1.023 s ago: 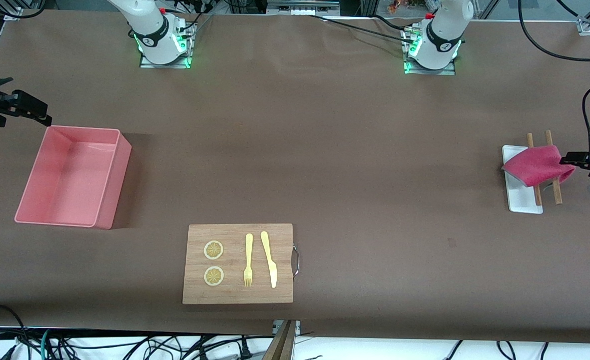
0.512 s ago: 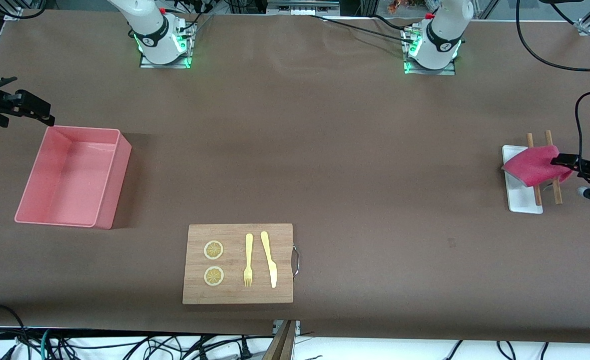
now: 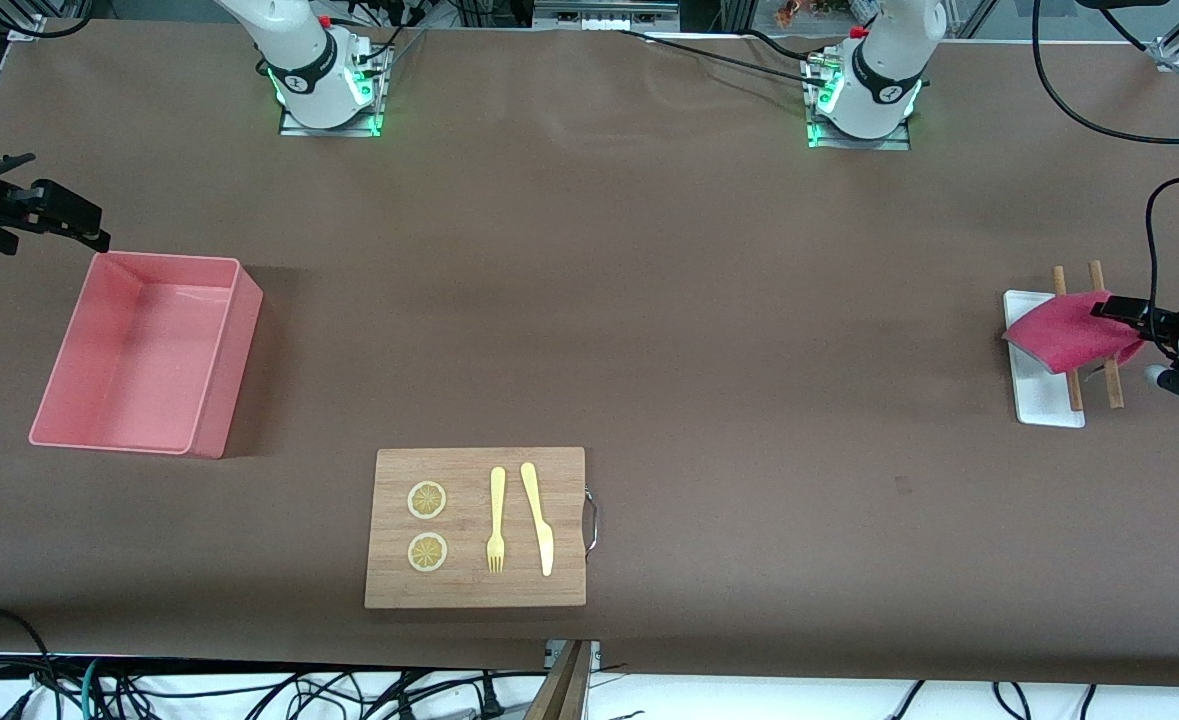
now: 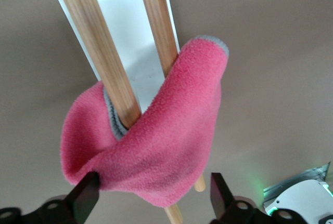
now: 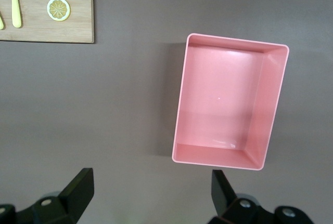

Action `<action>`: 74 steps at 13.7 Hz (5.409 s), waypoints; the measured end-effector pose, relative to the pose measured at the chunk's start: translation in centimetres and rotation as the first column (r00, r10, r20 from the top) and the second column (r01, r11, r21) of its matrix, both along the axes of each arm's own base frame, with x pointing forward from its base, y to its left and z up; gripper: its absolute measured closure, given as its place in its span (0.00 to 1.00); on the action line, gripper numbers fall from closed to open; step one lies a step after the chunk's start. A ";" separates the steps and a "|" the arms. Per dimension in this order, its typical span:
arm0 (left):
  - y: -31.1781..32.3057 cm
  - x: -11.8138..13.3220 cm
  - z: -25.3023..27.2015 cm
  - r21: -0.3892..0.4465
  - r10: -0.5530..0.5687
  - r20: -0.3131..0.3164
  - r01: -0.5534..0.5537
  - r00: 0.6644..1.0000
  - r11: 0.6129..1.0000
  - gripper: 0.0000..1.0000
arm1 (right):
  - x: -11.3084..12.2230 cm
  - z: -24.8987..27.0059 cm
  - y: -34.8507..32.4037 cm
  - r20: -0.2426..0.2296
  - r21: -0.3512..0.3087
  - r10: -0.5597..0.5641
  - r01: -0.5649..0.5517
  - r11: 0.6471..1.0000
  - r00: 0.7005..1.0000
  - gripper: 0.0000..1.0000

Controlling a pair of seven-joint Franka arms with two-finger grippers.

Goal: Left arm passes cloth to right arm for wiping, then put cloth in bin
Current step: 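Reach the left gripper to the pink cloth and grasp it, then lift the cloth with the left gripper while the right gripper approaches, then grasp the cloth edge with the right gripper from the left gripper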

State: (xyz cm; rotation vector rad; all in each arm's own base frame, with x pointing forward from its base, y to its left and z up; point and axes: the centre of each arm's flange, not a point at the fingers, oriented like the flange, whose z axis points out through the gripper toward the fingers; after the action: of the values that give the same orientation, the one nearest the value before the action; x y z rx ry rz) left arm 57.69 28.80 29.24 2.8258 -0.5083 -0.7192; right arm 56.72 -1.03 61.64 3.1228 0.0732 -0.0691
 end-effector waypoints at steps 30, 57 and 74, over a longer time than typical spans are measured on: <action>-33.9 7.8 15.9 -0.293 0.341 -0.278 -0.418 0.898 0.860 0.96 | 3.3 -7.1 4.6 -0.100 0.008 0.032 -0.032 0.999 0.994 0.00; -83.7 0.3 10.0 -0.322 0.805 -0.472 -0.921 0.358 0.221 0.96 | 6.7 -27.5 15.1 -0.572 0.362 -0.542 0.783 0.507 0.615 0.00; -83.3 0.7 10.3 -0.325 0.808 -0.472 -0.922 0.352 0.212 0.80 | 4.7 -29.2 17.0 -0.735 0.248 -0.549 0.912 0.328 0.398 0.96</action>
State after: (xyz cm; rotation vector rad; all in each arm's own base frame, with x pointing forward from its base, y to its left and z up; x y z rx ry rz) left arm 58.42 -54.52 39.51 1.8929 0.8280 -0.4433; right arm 61.38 16.01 32.48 3.1654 -1.8290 -1.1713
